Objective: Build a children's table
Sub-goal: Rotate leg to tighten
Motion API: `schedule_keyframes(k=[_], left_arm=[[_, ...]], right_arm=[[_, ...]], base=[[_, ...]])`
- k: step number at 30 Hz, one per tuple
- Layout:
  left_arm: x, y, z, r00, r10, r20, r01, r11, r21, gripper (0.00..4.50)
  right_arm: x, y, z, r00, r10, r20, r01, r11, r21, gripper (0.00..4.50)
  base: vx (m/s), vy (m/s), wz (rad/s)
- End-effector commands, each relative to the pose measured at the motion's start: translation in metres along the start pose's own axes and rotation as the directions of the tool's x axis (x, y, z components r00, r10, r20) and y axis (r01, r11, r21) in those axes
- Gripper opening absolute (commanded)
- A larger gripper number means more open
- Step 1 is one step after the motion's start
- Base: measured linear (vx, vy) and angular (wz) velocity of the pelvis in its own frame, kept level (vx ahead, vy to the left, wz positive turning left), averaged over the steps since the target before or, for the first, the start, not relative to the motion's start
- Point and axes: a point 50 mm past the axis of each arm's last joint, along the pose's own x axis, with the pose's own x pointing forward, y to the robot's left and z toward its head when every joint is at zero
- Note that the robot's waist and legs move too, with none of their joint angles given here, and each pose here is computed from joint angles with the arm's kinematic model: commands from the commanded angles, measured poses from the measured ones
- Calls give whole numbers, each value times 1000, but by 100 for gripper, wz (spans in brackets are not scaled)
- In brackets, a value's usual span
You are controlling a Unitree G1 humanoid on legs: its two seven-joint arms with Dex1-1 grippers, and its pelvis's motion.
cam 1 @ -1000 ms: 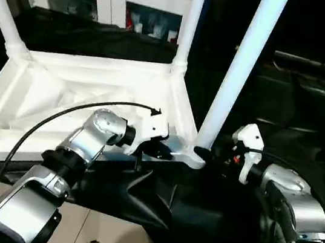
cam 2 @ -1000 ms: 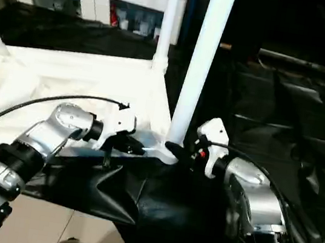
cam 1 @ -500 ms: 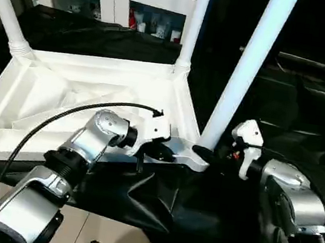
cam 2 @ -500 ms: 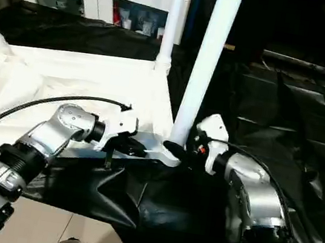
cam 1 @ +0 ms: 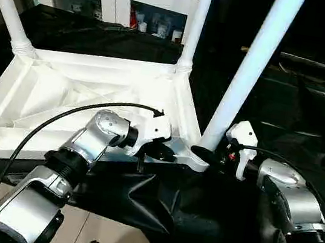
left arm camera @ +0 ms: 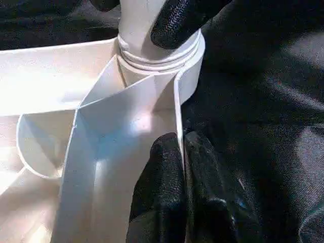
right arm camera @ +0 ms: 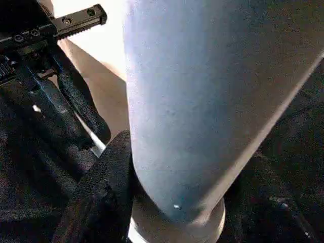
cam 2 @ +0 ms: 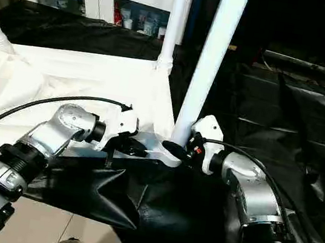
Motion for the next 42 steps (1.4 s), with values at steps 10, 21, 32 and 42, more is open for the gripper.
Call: schedule_keyframes(k=[10,21,32,42], left_arm=[[0,13,21,995,82,49,-84,996,41,0],[29,37,32,880,475,-16,-469,861,-197,0],[48,31,43,893,450,17,-442,883,-157,0],[35,29,35,933,357,49,-352,932,-92,0]], right_arm=[[-2,-5,-5,999,-49,-23,49,999,1,195],[40,-14,-27,831,-521,-196,556,794,248,195],[73,-7,-1,840,-535,-86,530,778,336,250],[44,-15,18,933,-357,45,344,922,176,330]], base=[[0,0,0],[0,0,0],[0,0,0],[0,0,0]])
